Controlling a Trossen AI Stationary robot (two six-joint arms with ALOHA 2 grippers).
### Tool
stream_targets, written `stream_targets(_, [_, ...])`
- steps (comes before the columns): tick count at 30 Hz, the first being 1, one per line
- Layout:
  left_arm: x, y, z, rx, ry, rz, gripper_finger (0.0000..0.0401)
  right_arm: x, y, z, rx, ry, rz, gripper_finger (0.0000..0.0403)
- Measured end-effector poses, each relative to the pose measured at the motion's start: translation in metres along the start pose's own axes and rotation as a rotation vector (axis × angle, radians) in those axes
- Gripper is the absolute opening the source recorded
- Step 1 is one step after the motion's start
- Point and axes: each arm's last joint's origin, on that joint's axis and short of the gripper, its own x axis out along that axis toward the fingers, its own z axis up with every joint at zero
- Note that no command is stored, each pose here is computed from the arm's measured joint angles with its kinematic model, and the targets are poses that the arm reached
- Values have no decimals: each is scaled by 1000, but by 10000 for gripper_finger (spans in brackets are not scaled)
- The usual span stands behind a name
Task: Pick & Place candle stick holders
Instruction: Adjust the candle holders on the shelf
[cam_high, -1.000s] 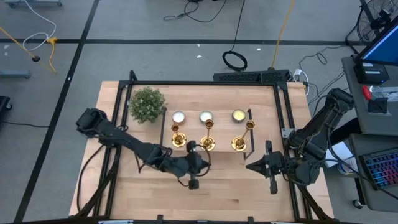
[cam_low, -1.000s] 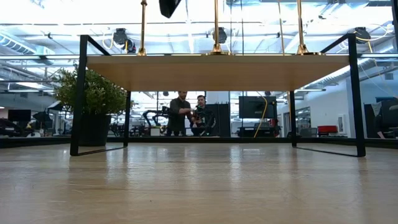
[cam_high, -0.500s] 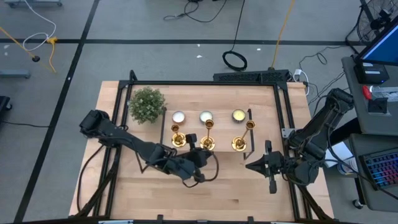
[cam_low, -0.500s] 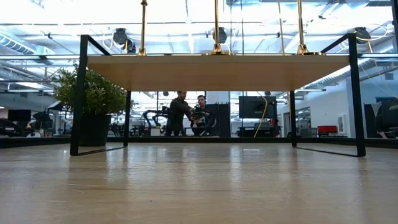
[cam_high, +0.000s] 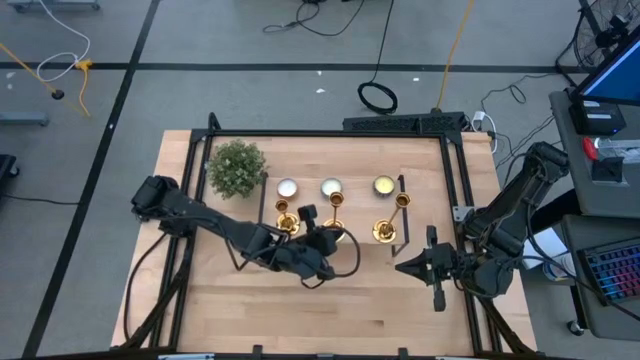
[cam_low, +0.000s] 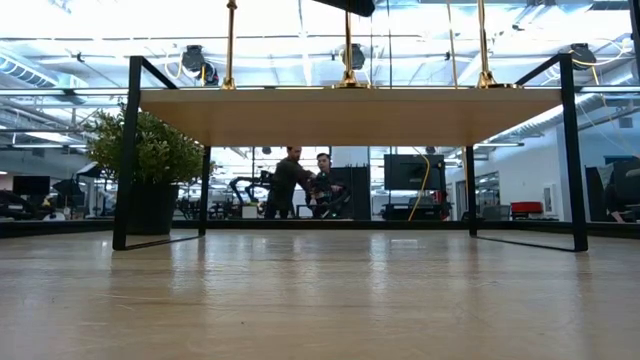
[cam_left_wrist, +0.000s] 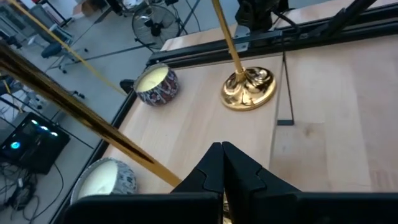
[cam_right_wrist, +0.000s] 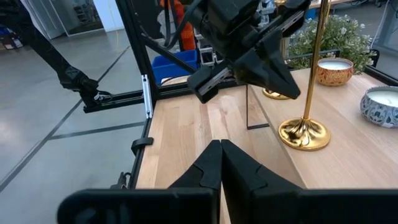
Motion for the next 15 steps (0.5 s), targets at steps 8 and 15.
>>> stream_targets(8, [1, 1, -2, 10, 14, 1, 0, 0, 0, 0, 1, 1, 2, 0])
stream_targets(15, [5, 5, -2, 12, 21, 9, 0, 0, 0, 0, 2, 2, 3, 0])
